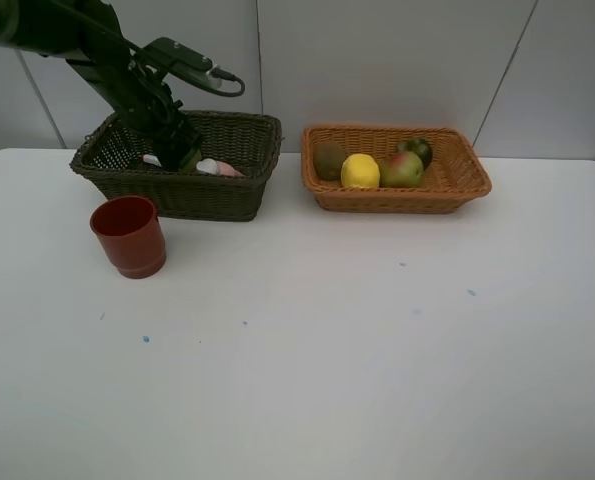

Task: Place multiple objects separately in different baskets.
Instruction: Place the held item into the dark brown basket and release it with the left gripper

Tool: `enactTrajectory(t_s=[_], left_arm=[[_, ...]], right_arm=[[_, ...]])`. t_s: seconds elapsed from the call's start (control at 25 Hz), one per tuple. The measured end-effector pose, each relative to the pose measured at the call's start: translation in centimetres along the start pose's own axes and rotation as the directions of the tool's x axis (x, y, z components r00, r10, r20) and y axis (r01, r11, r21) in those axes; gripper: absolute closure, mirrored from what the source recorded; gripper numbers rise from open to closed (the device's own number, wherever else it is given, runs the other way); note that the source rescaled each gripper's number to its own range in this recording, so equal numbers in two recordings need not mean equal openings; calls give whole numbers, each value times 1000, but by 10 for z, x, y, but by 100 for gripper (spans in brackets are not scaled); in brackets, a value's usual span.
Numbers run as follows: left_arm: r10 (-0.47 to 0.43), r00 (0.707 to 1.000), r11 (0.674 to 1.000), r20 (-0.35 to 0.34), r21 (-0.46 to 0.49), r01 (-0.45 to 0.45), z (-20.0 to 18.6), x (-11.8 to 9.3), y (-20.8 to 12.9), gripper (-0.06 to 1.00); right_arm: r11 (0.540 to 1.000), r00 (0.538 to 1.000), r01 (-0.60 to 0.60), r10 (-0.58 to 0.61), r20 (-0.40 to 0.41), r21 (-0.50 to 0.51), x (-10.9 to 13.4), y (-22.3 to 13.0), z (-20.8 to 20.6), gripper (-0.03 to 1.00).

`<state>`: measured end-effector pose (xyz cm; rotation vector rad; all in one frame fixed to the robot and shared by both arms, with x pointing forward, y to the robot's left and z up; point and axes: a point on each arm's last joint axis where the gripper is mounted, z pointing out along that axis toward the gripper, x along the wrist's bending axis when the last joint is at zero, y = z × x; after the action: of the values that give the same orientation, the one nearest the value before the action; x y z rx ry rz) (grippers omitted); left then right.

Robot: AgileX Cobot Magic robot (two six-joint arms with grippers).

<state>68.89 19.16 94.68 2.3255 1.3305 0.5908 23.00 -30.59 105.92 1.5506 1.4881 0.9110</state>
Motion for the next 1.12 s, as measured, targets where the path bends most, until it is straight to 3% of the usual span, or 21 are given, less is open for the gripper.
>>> enactTrajectory(t_s=[0.4, 0.44, 0.52, 0.64, 1.12], left_arm=[[-113, 994, 993, 5, -13, 113, 1, 0, 1, 49], [-119, 993, 993, 4, -24, 120, 1, 0, 2, 42], [-145, 989, 987, -1, -62, 145, 0, 2, 6, 18], [-164, 987, 983, -4, -91, 163, 0, 2, 9, 1], [-164, 986, 984, -1, -76, 164, 0, 2, 7, -3]], right_arm=[[1000, 1000, 0, 0, 0, 0, 0, 0, 0, -3], [1000, 1000, 0, 0, 0, 0, 0, 0, 0, -3], [1000, 1000, 0, 0, 0, 0, 0, 0, 0, -3], [1000, 1000, 0, 0, 0, 0, 0, 0, 0, -3], [1000, 1000, 0, 0, 0, 0, 0, 0, 0, -3]])
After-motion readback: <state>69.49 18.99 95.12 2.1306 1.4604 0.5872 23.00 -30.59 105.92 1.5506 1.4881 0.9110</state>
